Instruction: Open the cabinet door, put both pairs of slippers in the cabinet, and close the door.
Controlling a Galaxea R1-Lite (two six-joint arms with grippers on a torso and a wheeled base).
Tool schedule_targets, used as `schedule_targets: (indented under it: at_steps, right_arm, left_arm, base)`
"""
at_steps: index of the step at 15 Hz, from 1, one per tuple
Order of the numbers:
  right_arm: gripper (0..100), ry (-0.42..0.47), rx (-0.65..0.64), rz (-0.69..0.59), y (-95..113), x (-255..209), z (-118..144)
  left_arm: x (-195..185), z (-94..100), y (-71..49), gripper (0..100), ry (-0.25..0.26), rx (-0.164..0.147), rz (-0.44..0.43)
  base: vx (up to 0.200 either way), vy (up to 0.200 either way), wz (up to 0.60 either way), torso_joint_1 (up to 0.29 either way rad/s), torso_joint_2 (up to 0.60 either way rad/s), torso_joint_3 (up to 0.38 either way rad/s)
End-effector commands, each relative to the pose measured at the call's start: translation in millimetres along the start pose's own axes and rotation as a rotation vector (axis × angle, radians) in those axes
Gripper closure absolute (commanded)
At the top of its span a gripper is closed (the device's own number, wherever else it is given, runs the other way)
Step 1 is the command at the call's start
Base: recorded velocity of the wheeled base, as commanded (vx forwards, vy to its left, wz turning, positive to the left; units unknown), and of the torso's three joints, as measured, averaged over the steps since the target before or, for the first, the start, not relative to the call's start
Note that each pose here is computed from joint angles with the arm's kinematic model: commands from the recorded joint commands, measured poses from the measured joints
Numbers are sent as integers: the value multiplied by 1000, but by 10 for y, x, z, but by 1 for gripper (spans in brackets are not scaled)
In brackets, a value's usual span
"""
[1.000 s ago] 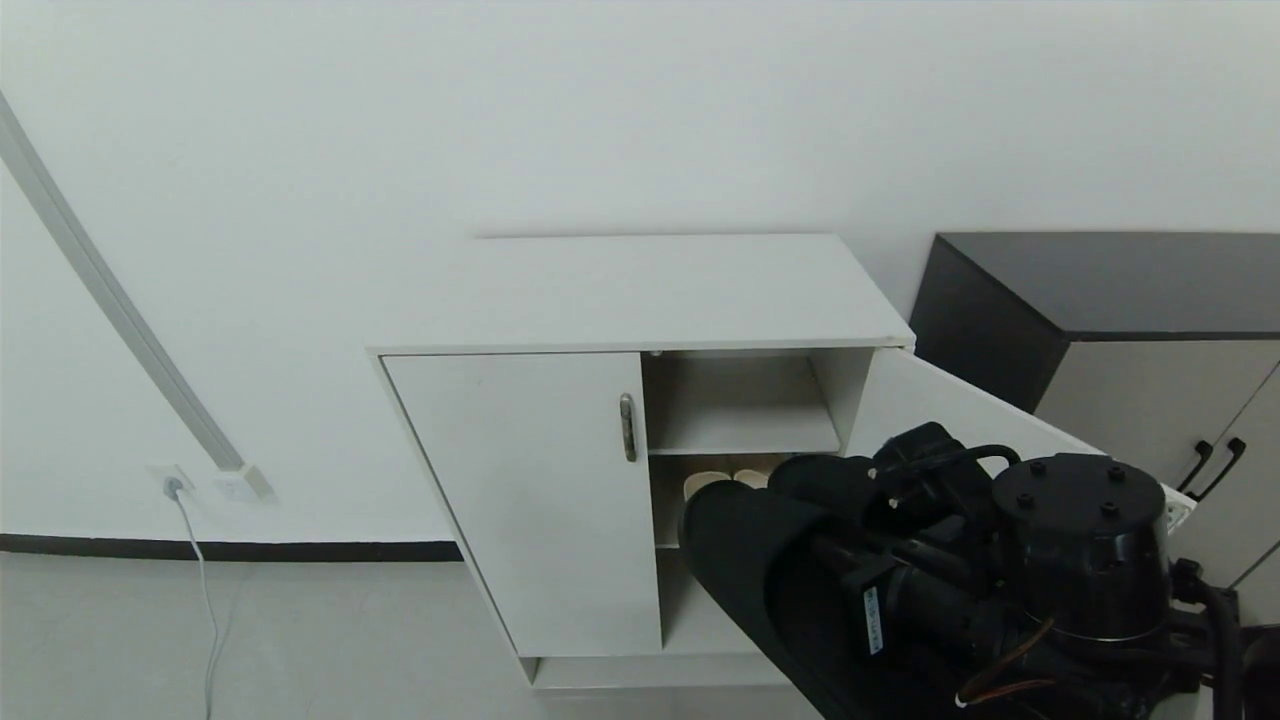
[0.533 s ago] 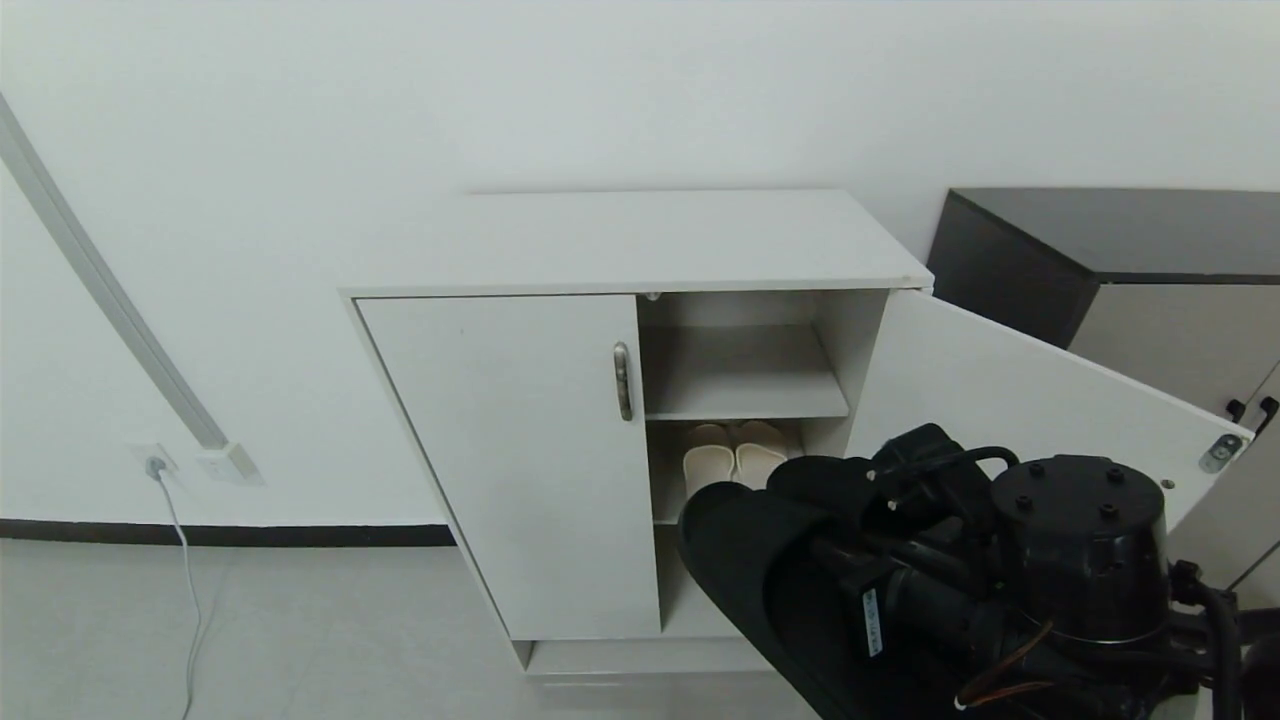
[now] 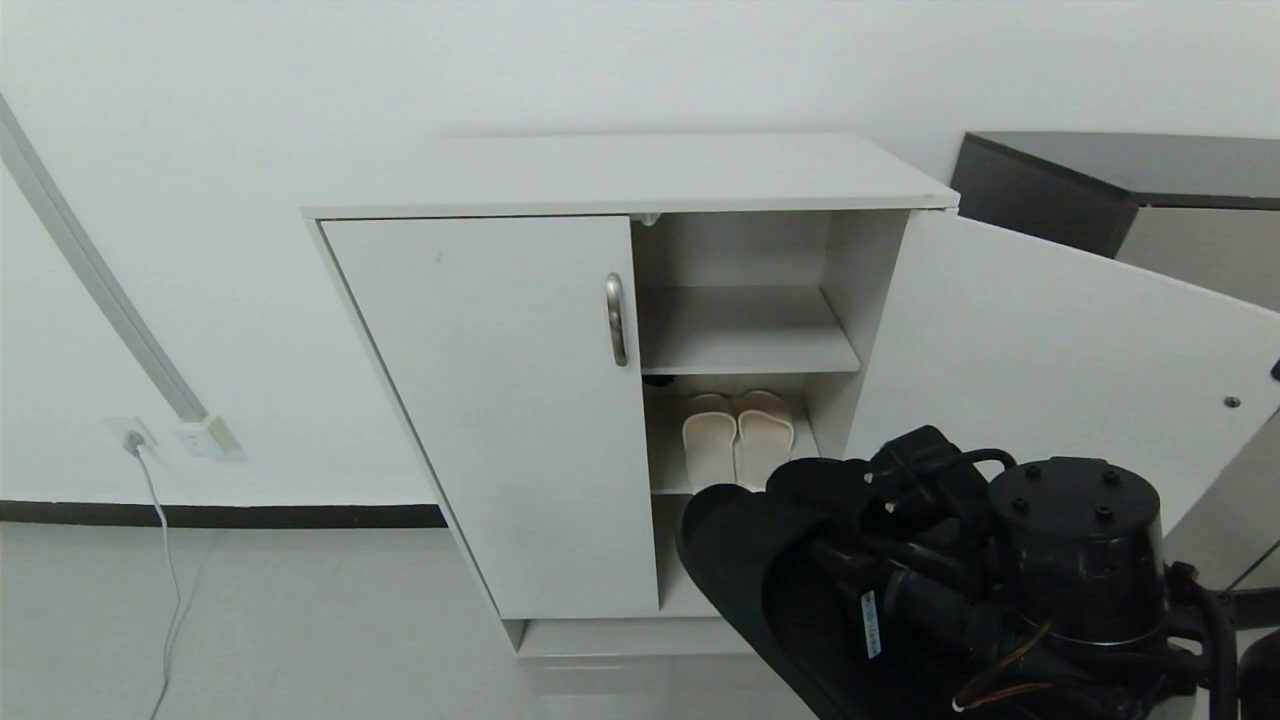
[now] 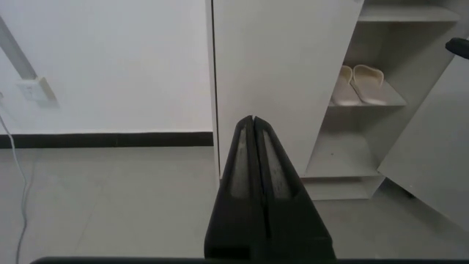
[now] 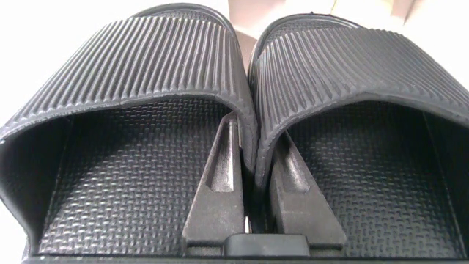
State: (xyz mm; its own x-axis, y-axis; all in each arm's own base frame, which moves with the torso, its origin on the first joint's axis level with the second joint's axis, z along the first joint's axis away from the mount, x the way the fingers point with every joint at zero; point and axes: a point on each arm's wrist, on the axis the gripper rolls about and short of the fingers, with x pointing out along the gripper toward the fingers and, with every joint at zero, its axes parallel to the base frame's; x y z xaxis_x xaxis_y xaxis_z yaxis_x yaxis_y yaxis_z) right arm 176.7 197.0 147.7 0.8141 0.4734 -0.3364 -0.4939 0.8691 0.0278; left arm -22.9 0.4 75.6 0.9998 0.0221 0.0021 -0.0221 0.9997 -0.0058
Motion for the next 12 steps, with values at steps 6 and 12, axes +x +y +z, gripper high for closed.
schedule_targets:
  at_steps: [6, 12]
  right_arm:
    - [100, 4, -2, 0, 3, 11, -10]
    - [100, 5, -4, -2, 6, 45, -63]
  left_arm:
    - [1, 0, 0, 100, 1, 0, 1]
    - [1, 0, 0, 100, 1, 0, 1]
  base:
    - [0, 0, 0, -58, 447, 386]
    - [0, 0, 0, -1, 156, 155]
